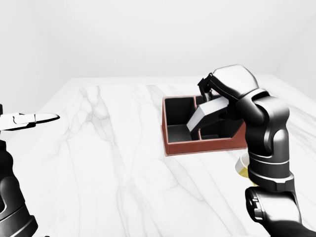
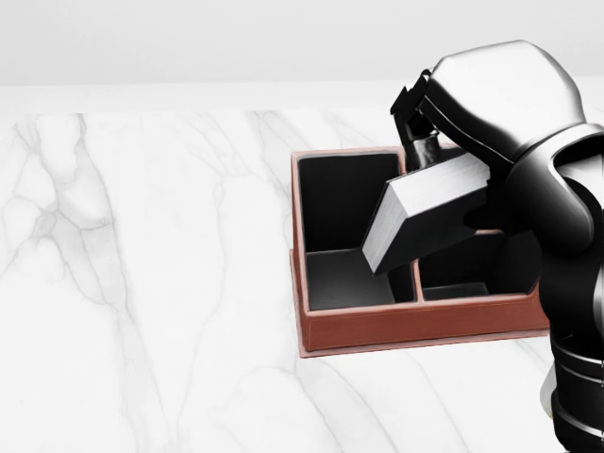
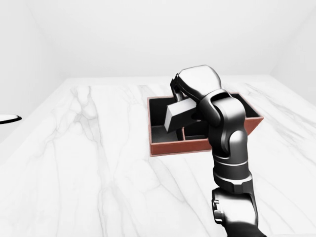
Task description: Pick up the book and place it in the caddy.
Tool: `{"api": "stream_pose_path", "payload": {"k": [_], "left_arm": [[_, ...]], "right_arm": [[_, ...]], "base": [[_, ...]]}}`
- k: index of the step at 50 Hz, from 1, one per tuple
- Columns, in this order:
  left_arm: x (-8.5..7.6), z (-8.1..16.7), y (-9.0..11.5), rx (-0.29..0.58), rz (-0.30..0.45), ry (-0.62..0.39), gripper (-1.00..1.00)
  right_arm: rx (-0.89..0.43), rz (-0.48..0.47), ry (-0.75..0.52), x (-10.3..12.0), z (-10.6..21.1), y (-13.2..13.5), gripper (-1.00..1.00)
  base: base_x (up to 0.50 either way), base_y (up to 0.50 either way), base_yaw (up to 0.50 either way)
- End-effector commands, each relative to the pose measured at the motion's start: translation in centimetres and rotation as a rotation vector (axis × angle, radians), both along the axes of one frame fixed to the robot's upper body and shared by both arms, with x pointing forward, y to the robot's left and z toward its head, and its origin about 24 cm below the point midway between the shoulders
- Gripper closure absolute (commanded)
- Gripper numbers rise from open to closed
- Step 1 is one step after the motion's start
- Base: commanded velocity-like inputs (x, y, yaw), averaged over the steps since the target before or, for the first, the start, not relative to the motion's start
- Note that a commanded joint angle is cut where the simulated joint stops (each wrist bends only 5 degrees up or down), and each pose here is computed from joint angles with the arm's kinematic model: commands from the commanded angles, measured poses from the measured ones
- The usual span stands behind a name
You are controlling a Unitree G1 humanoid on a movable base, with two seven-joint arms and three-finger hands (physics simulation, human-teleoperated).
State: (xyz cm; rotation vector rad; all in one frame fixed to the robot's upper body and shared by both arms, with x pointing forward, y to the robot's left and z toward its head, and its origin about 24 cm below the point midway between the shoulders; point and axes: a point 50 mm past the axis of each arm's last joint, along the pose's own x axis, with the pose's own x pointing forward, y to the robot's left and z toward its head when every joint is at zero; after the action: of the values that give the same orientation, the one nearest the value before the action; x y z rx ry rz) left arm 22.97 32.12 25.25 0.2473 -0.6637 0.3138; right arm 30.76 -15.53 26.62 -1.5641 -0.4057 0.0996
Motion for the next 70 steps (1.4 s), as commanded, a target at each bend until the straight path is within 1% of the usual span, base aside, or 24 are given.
{"api": "stream_pose_path", "payload": {"k": [1,6,13,15,20,27,31,35,41,47,49,52,54,58,70], "left_arm": [[-0.1,0.2,-0.1,0.003,-0.001,-0.008,-1.0],[0.0,0.0,0.0,0.001,0.0,0.0,-1.0],[-0.1,0.2,0.0,0.003,0.001,-0.01,-1.0],[0.1,-0.1,0.1,-0.003,0.001,0.007,-1.0],[0.1,-0.1,0.1,-0.003,0.002,0.003,-1.0],[0.1,-0.2,0.1,-0.004,0.001,0.011,-1.0],[0.0,0.1,0.0,0.001,0.001,-0.002,-1.0],[0.0,0.0,0.0,-0.001,0.0,0.002,-1.0],[-0.1,0.0,0.0,0.001,0.001,-0.001,-1.0],[-0.2,0.1,0.0,0.002,0.001,-0.005,-1.0],[-0.1,-0.2,0.1,-0.004,0.003,0.006,-1.0],[-0.1,-0.1,0.0,-0.001,0.002,0.0,-1.0],[-0.1,-0.1,0.1,-0.001,0.002,0.002,-1.0],[0.0,-0.2,0.1,-0.003,0.002,0.007,-1.0],[-0.1,0.0,0.1,0.0,0.002,0.002,-1.0]], "right_arm": [[-0.054,-0.12,0.008,1.6,1.1,-1.7,1.0],[-0.074,-0.16,0.022,2.1,1.1,-2.1,1.0],[-0.085,-0.174,0.042,2.3,0.4,-2.1,1.0],[-0.096,-0.189,0.063,2.7,0.1,-2.2,1.0],[-0.101,-0.2,0.074,3.0,0.0,-2.3,1.0],[-0.119,-0.208,0.093,3.0,-0.9,-2.0,1.0],[-0.123,-0.21,0.097,3.1,-1.1,-1.8,1.0],[-0.136,-0.226,0.081,3.3,-1.5,-1.8,1.0],[-0.137,-0.248,0.021,3.8,-1.1,-2.0,1.0],[-0.133,-0.276,-0.003,4.1,-1.0,-2.3,1.0],[-0.165,-0.312,-0.07,4.3,-0.5,-2.6,1.0],[-0.151,-0.323,-0.062,4.4,-0.6,-2.7,1.0],[-0.167,-0.336,-0.09,4.4,-0.6,-2.8,1.0],[-0.174,-0.356,-0.1,4.6,-0.7,-3.3,1.0],[-0.175,-0.353,-0.072,4.5,-1.3,-3.6,1.0]], "base": [[0.0,0.0,0.0],[0.0,0.0,0.0],[0.0,0.0,0.0],[0.0,0.0,0.0],[0.0,0.0,0.0],[0.0,0.0,0.0],[0.0,0.0,0.0],[0.0,0.0,0.0],[0.0,0.0,0.0],[0.0,0.0,0.0],[0.0,0.0,0.0],[0.0,0.0,0.0],[0.0,0.0,0.0],[0.0,0.0,0.0],[0.0,0.0,0.0]]}}
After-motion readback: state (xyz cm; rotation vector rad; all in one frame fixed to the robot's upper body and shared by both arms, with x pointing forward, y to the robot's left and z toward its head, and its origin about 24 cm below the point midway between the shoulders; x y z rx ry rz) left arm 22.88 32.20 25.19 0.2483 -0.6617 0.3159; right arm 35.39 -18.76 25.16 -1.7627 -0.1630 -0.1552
